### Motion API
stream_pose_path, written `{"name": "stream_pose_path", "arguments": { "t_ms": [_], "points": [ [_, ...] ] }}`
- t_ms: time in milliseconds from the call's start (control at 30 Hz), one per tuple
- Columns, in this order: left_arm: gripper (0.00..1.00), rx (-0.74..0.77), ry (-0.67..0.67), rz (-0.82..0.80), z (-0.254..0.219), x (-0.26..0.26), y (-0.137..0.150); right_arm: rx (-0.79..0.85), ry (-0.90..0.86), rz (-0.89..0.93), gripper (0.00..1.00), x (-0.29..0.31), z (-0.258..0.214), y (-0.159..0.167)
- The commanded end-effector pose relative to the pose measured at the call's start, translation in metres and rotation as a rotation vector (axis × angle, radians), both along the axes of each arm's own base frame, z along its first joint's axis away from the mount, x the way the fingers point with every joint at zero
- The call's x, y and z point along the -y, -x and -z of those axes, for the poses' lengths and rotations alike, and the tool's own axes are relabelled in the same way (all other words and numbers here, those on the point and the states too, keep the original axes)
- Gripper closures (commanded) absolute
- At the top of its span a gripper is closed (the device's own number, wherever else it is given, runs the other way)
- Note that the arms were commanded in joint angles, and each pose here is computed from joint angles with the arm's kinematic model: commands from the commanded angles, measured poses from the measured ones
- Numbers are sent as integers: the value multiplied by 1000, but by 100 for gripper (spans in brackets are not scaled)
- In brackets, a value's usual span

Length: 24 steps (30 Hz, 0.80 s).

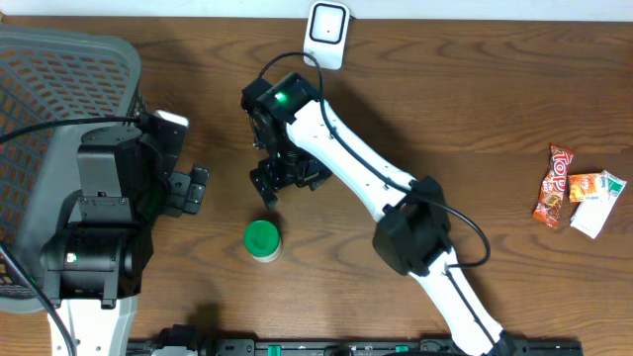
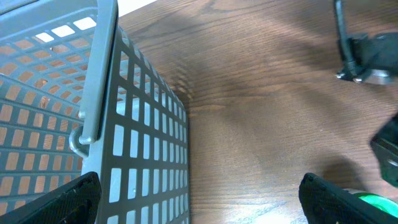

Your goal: Scan the item barcode

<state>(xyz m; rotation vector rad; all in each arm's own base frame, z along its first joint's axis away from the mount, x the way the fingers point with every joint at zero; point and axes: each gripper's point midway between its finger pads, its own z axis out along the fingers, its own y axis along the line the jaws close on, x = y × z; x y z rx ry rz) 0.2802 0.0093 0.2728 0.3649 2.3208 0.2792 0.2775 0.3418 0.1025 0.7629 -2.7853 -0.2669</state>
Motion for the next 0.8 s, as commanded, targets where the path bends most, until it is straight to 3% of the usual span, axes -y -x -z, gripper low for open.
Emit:
{"name": "stream_pose_path", "arguments": {
  "t_ms": [0,100,333,500,767],
  "points": [
    [1,0,10,-8,0,-1,0,36,-65,-40,8,-6,-35,14],
    [1,0,10,-8,0,-1,0,38,-63,-5,1,-8,-40,16],
    [1,0,10,-8,0,-1,0,60,52,403,1,-8,-34,0],
    [1,0,10,-8,0,-1,0,64,19,638,1,-34,-28,-9],
    [1,0,10,-8,0,-1,0,51,69,621,1,-42,2,9]
  ]
}}
